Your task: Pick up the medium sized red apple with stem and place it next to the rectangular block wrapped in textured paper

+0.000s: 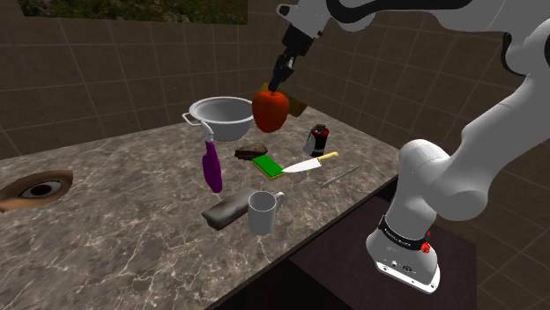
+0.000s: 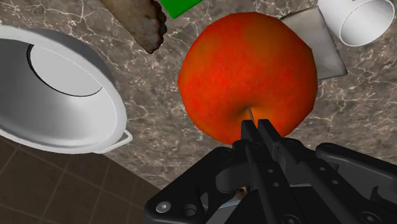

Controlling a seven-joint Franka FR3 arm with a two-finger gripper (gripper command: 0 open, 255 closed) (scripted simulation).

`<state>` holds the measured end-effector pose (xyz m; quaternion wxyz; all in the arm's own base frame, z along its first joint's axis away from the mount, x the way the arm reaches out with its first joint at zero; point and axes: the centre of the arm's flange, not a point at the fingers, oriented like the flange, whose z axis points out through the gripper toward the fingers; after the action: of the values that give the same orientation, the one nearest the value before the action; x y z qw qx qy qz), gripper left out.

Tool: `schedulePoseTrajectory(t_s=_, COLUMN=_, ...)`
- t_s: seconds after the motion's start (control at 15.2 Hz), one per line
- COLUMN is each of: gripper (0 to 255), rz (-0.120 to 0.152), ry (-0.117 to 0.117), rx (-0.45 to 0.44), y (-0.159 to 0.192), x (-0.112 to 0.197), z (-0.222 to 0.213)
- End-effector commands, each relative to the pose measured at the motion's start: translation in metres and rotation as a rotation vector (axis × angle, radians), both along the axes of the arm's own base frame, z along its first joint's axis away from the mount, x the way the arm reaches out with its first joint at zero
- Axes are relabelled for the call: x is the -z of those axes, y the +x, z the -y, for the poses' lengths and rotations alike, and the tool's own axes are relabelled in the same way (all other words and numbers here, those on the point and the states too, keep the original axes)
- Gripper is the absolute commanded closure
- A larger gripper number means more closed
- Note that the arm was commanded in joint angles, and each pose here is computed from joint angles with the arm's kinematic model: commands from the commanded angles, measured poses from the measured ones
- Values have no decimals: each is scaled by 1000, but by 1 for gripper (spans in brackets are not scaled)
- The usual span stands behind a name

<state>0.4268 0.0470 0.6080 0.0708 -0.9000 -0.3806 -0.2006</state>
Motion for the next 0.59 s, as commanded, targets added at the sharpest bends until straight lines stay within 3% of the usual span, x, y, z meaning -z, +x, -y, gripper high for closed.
schedulePoseTrajectory(t_s=0.0, gripper=255, rz=0, ry=1, rx=1, y=4, x=1, z=-26)
schedulePoseTrajectory(t_s=0.53, gripper=255, rz=0, ry=1, rx=1, y=19, x=0, z=-130)
